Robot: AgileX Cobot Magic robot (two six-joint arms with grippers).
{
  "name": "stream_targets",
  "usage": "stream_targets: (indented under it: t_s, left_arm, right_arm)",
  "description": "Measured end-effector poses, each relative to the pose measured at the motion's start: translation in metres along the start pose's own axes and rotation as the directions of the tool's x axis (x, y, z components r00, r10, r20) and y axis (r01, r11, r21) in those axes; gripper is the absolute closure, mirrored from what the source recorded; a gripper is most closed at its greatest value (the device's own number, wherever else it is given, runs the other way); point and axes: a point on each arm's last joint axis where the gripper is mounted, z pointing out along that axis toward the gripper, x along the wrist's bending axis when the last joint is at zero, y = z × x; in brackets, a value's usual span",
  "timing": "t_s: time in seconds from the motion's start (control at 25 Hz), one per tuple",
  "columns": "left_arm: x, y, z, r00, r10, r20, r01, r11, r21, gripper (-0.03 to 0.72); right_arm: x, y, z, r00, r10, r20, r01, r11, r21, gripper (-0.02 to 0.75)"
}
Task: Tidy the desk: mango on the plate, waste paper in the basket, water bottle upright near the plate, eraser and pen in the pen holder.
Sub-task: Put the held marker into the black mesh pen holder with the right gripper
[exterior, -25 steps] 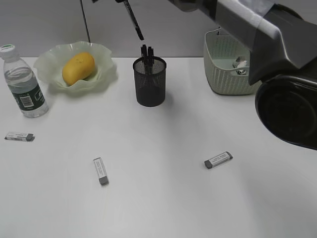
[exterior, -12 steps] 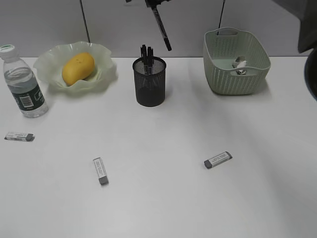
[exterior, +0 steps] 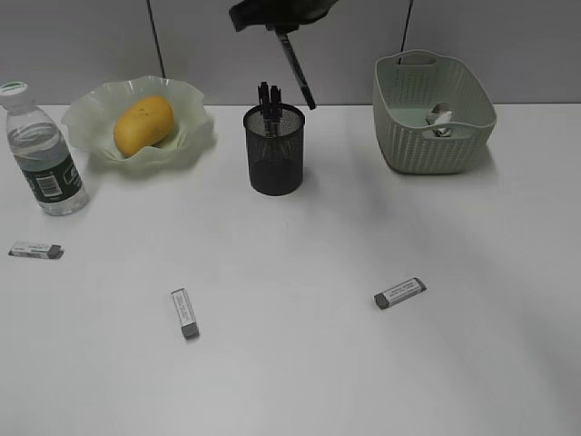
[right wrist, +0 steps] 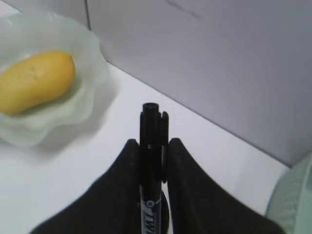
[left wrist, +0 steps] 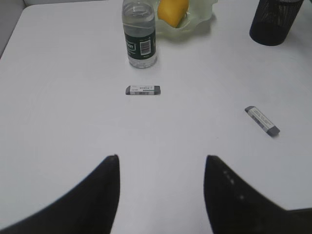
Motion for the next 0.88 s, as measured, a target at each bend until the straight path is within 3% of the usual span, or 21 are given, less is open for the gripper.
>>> stream_targets:
  t_s: [0.36,0.6,0.68,0.88]
  left_arm:
    - [0.0,0.0,0.0,1.0,0.0,0.0,0.0,1.0,0.0,0.267]
    - [0.0,0.0,0.0,1.0,0.0,0.0,0.0,1.0,0.0,0.267]
    - [0.0,0.0,0.0,1.0,0.0,0.0,0.0,1.0,0.0,0.267]
    - [0.0,0.0,0.0,1.0,0.0,0.0,0.0,1.0,0.0,0.267]
  right_arm:
    - [0.018,-0.033,0.025,0.994,-0.042,-0.096,0.013,0.957,-0.29,0.583]
    - [0.024,-0.061,0.05,0.993,-0.045,-0.111,0.017,0.97,-0.242,0.56]
    - [0.024,-0.064,0.051,0.993,-0.044,-0.108,0.02,0.976,-0.215,0.51]
    - [0.023,-0.069,0.052,0.994,-0.054,-0.1,0.037,0.986,-0.165,0.293]
